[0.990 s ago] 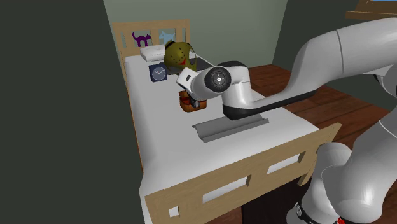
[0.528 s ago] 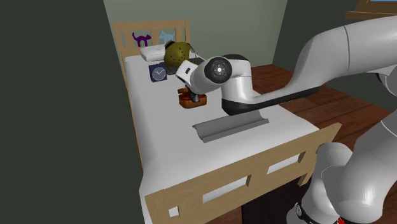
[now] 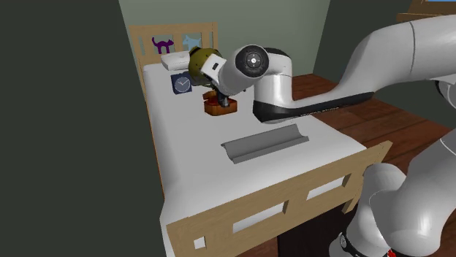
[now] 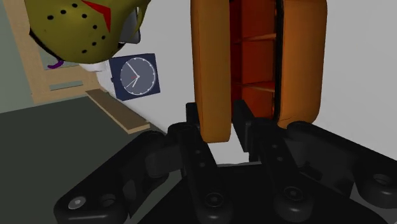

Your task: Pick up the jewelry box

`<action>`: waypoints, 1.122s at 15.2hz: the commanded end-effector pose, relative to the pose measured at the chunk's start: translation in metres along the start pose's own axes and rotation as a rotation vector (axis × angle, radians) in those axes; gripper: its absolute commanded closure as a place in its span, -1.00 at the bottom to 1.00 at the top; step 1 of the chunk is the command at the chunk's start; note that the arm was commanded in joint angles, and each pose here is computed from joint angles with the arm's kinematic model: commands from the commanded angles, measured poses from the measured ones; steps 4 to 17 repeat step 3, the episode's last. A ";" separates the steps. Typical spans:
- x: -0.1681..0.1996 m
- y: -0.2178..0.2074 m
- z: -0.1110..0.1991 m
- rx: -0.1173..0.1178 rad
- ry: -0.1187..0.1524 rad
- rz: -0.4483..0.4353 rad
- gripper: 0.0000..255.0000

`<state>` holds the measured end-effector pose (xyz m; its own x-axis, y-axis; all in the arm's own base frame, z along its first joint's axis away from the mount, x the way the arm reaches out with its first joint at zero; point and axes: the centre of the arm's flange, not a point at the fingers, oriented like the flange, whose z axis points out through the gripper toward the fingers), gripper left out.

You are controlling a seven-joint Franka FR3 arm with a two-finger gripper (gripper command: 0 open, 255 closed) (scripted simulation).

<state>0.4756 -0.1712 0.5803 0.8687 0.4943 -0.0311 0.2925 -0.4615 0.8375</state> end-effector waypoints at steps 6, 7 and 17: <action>-0.001 0.010 -0.006 -0.001 0.000 0.000 1.00; -0.001 0.010 -0.006 -0.001 0.000 0.000 1.00; -0.001 0.010 -0.006 -0.001 0.000 0.000 1.00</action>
